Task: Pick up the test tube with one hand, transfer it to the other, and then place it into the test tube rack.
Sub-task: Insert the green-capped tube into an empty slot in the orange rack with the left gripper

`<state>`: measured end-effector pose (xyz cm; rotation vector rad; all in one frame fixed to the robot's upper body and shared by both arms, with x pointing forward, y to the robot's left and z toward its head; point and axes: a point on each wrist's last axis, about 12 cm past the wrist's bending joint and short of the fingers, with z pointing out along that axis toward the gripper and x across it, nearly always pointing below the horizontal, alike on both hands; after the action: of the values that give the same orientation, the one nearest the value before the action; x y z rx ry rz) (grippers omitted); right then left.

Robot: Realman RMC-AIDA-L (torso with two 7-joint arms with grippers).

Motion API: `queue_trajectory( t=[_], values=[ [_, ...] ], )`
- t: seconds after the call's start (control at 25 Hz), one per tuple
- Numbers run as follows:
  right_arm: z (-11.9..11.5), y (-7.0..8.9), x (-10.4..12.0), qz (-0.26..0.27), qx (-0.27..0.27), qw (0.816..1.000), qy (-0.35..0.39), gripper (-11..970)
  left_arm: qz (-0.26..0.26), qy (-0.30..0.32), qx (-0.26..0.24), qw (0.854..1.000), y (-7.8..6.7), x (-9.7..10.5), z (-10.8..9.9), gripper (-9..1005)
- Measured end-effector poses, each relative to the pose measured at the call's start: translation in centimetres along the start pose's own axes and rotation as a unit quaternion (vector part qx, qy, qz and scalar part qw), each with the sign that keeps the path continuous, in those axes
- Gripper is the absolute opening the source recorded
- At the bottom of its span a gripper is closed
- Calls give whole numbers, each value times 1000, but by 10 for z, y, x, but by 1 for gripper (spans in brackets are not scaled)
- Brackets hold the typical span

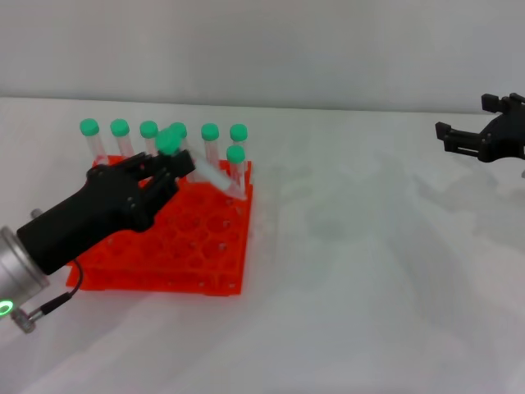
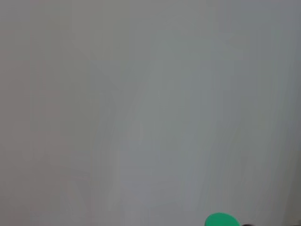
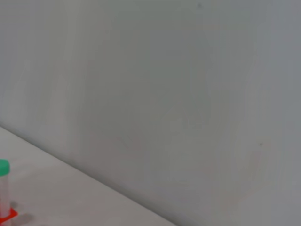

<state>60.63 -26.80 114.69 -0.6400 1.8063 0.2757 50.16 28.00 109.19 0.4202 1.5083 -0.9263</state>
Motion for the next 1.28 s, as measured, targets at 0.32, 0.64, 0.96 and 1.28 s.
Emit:
queue_trajectory(
  t=[0.32, 0.64, 0.96, 1.28],
  values=[
    [1, 6, 4, 10, -9, 1000, 6, 869, 7, 12, -64, 998, 10, 4, -14, 277],
    [-1, 6, 10, 19, -8, 1000, 13, 869, 30, 27, -108, 993, 22, -3, -11, 288],
    [-1, 6, 12, 24, -8, 1000, 16, 869, 39, 43, -125, 991, 32, -6, 8, 299],
    [-1, 6, 16, 28, -8, 999, 21, 869, 30, 56, -127, 990, 37, -6, 25, 309]
  ],
)
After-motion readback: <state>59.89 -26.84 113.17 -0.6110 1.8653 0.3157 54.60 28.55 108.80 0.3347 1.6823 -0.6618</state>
